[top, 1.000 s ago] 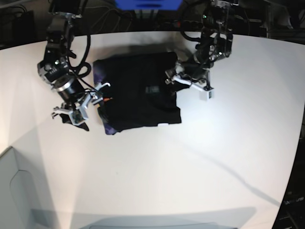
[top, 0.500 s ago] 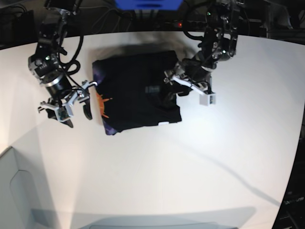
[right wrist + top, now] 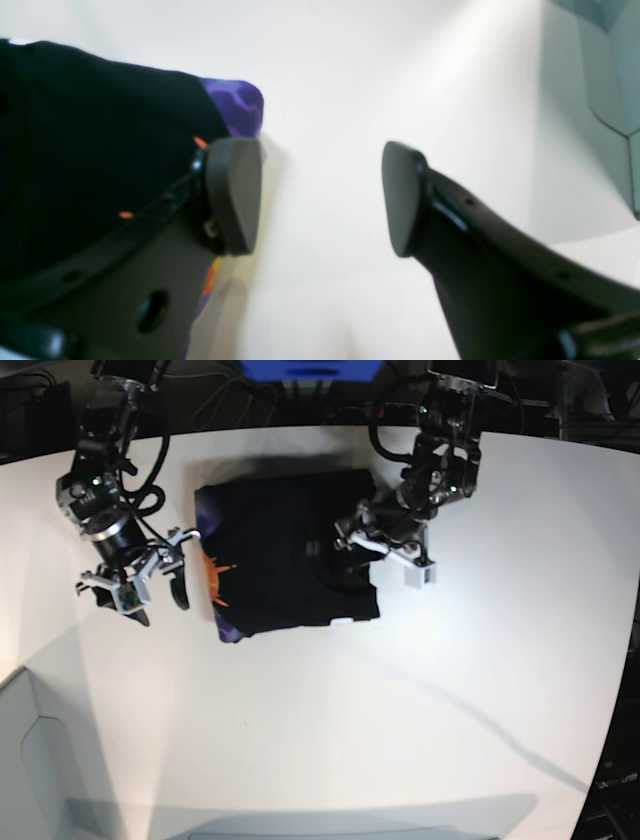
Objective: Fold the T-shirt properly
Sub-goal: 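Press and square the folded bundle edges with both grippers, then push the folded bundle with the left gripper to rotate it upright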
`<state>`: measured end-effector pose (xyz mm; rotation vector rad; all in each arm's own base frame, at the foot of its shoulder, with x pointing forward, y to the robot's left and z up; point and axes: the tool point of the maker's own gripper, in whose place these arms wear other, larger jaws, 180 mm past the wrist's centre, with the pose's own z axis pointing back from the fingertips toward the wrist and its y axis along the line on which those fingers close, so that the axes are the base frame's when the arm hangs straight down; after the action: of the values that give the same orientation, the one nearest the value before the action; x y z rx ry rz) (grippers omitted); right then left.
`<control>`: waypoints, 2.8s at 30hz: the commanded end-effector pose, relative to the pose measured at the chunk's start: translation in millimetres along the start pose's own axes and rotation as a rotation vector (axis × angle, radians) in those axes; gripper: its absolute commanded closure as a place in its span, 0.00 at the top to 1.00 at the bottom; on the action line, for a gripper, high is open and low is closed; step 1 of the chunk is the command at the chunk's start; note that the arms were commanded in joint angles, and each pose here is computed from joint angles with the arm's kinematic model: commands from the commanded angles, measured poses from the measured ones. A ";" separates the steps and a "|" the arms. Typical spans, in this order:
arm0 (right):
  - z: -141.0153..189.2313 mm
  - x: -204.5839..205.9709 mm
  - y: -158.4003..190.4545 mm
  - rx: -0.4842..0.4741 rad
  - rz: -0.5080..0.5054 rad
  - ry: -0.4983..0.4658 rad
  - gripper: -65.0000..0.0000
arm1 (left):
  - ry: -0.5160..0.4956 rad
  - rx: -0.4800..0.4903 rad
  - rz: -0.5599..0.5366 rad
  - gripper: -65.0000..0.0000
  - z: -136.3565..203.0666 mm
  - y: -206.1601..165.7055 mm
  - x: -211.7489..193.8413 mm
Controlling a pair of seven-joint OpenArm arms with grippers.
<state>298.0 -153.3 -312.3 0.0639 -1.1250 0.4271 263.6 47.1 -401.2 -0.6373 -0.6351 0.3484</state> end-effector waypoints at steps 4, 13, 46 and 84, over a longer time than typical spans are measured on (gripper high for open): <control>2.3 14.0 -5.9 -0.008 0.015 -0.050 0.60 | -0.009 0.030 -0.015 0.64 5.7 12.2 5.2; 1.7 13.0 -6.3 -0.008 0.014 -0.048 0.60 | -0.041 0.061 -0.017 0.64 13.1 26.1 19.1; 8.5 12.7 -23.0 -0.059 0.008 -0.049 0.59 | 0.058 0.042 0.019 0.02 -10.4 17.0 -18.7; 97.4 -67.8 -104.9 -0.499 -0.282 0.064 0.59 | 0.426 -0.103 -1.827 0.55 -149.2 -172.0 -24.8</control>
<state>221.6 -294.6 -327.3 -0.2157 -1.0569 -0.1230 359.4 -157.5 -400.4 -0.0194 -0.6031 -1.4710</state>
